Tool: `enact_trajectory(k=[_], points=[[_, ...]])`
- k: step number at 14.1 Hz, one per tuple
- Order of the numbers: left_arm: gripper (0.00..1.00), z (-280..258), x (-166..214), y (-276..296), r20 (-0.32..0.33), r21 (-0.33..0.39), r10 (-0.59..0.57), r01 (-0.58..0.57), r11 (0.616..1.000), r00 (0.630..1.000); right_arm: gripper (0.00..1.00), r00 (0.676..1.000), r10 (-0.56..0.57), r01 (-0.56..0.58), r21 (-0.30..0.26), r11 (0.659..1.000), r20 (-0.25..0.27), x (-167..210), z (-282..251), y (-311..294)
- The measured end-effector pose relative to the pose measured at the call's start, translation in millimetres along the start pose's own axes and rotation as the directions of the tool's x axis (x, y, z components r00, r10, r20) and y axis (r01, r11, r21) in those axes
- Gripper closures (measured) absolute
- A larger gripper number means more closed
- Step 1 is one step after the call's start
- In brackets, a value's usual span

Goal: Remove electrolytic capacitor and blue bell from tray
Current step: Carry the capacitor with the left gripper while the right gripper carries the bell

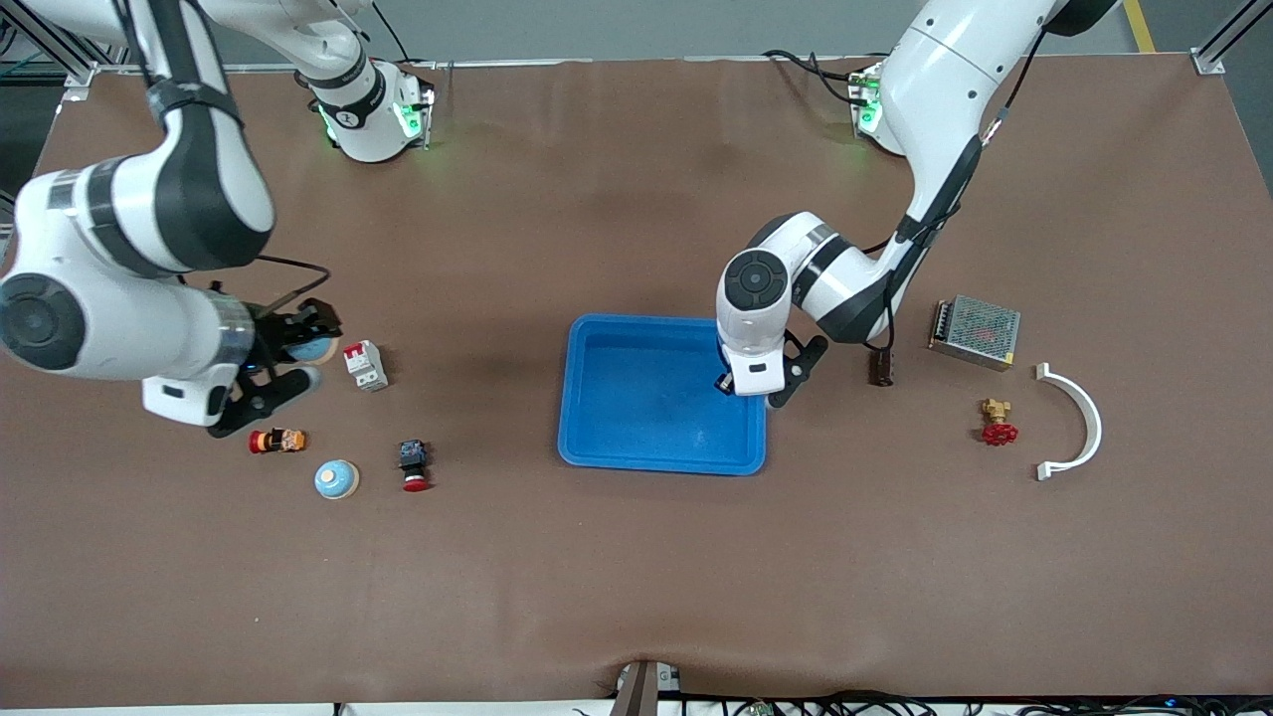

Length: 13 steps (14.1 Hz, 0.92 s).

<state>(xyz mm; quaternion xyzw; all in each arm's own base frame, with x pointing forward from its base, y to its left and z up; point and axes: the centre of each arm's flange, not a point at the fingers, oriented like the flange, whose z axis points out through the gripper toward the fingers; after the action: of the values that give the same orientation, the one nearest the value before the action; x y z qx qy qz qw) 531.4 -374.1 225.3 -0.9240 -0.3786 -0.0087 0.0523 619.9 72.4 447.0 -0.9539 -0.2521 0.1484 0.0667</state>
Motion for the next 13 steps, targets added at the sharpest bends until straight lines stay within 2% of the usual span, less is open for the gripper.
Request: enact_trajectory(k=[3, 6, 13], points=[[0.66, -6, 20, -3, -0.004, -0.007, 0.173, -0.173, 0.985, 0.985, 0.32, 0.999, -0.034, 0.033, -0.031, 0.999, -0.034, -21, 18, 37], [0.66, -15, 41, -7, -0.011, -0.009, 0.332, -0.333, 0.943, 0.943, 0.32, 0.995, -0.066, 0.062, -0.061, 0.996, -0.072, -36, 47, 55], [0.66, -31, 117, -39, 0.008, -0.013, 0.545, -0.545, 0.839, 0.839, 0.32, 0.983, -0.130, 0.116, -0.116, 0.987, -0.128, -71, 114, 114]])
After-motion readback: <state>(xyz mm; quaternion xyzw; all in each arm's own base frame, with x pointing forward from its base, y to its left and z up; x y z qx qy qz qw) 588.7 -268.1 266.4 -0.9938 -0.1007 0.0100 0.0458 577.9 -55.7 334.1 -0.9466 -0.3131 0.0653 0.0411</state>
